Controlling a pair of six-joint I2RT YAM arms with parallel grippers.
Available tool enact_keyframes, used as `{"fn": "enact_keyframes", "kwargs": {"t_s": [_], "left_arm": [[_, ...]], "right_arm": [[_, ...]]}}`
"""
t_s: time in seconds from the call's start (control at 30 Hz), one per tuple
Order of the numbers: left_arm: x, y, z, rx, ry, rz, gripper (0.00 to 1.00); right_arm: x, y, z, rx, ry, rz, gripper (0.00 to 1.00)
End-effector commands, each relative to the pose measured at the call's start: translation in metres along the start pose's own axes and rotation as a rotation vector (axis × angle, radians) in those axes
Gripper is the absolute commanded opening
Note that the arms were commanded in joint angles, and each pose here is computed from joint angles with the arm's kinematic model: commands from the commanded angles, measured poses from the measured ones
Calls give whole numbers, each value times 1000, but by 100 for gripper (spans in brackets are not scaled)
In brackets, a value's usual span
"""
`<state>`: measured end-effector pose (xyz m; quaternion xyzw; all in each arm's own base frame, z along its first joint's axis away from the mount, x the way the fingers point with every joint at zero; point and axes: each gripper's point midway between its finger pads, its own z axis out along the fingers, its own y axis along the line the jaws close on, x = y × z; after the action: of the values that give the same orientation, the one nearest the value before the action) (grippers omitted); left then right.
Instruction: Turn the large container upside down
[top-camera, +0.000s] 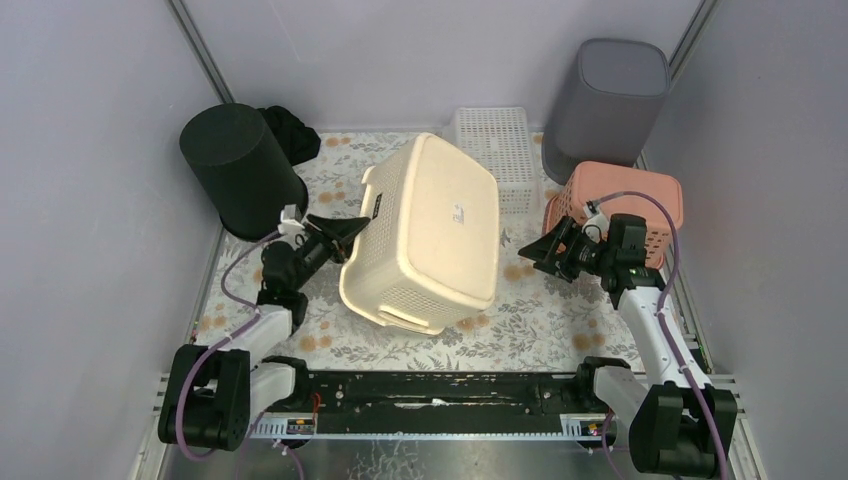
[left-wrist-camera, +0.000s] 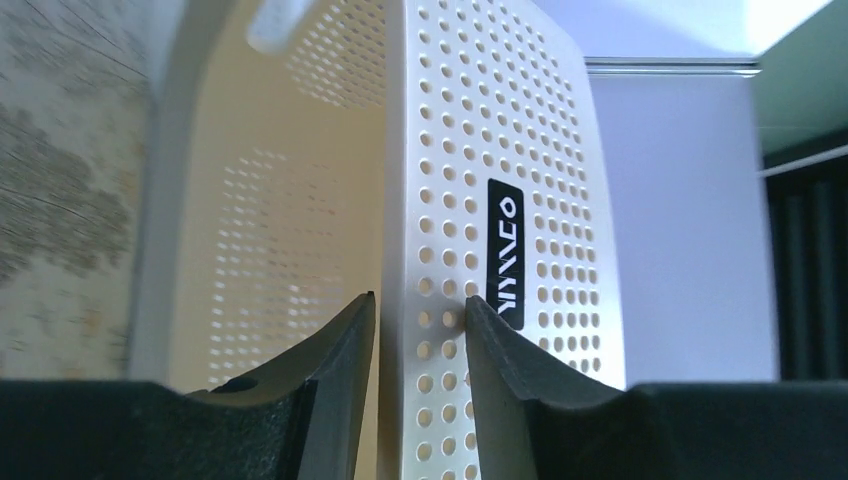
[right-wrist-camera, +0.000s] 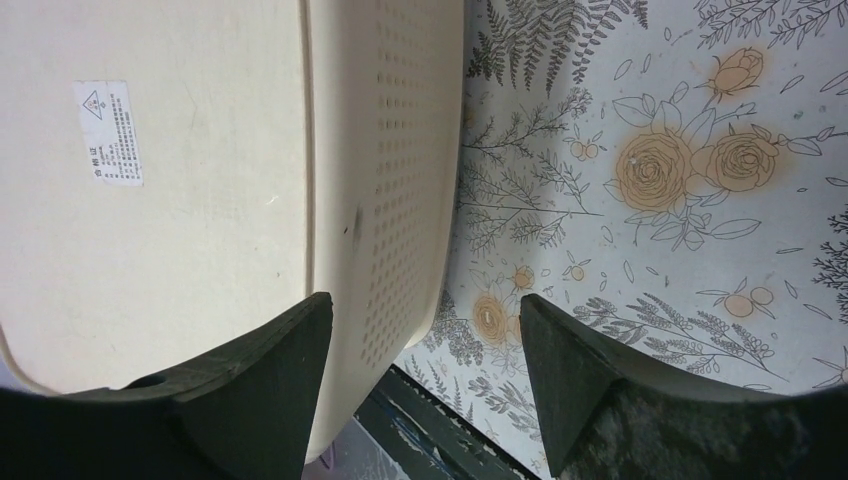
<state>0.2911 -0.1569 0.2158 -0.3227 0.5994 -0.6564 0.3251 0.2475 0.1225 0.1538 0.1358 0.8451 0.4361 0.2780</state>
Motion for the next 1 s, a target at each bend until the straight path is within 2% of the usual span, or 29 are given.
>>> {"fn": "enact_keyframes", "kwargs": {"t_s": [0.0,0.17,0.43,0.5,0.6,0.7,0.97], "left_arm": [[-1,58,-6,-280,121,89,45],[-26,71,-11,-385,54,171,44],[-37,84,-28,-490,-2,231,45],[-38,83,-32,-504,-10,245,47],[-41,81,-39,-537,-28,278,56],[-46,83,-44,-568,-43,294,61],[-47,81,-49,-571,-57,292,63]], "right_arm": [[-8,17,1,-71,-7,-28,76],[-6,23,12,-98,17,-34,76],[3,49,58,-124,63,-69,77],[8,59,70,-136,85,-75,77],[20,69,85,-135,114,-94,77],[28,76,97,-135,127,-98,77],[49,92,131,-139,182,-116,77]]}}
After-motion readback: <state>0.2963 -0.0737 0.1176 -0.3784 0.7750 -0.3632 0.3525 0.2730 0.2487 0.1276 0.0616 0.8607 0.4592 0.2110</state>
